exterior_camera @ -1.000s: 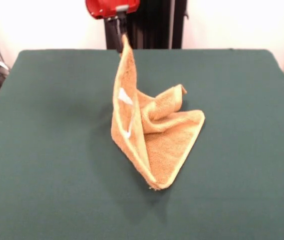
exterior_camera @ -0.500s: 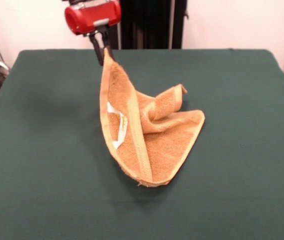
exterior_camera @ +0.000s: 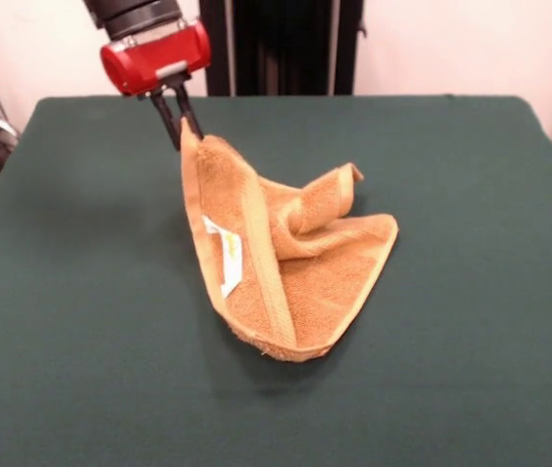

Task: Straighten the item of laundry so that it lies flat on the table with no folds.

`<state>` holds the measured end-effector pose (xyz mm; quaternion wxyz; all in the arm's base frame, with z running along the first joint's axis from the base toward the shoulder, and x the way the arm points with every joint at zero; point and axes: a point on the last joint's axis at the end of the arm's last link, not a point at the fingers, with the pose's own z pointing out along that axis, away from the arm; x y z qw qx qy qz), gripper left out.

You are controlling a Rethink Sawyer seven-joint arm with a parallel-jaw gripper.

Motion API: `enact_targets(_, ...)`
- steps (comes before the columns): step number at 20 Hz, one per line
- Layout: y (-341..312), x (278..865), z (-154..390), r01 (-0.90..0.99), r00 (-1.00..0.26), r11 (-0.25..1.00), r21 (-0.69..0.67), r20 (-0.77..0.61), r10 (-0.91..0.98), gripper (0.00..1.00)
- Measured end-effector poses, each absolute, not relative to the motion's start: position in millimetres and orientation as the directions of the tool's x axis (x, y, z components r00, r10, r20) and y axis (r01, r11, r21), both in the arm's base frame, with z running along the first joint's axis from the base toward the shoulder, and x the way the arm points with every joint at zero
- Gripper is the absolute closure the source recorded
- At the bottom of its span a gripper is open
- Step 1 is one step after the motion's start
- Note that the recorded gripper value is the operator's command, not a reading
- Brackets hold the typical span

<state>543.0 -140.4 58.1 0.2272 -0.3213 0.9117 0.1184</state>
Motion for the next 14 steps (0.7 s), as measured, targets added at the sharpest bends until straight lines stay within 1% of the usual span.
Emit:
enact_targets(5, -147, 553, 59, -0.701, -0.638, 0.711, 0.058, -0.497, -0.588, 1.00)
enact_targets(9, -153, 565, 65, -0.759, -0.575, 0.650, 0.029, -0.500, -0.648, 1.00)
enact_targets(10, -158, 573, 68, -0.785, -0.540, 0.619, 0.008, -0.499, -0.678, 1.00)
enact_targets(14, -163, 585, 70, -0.813, -0.496, 0.582, -0.018, -0.501, -0.709, 1.00)
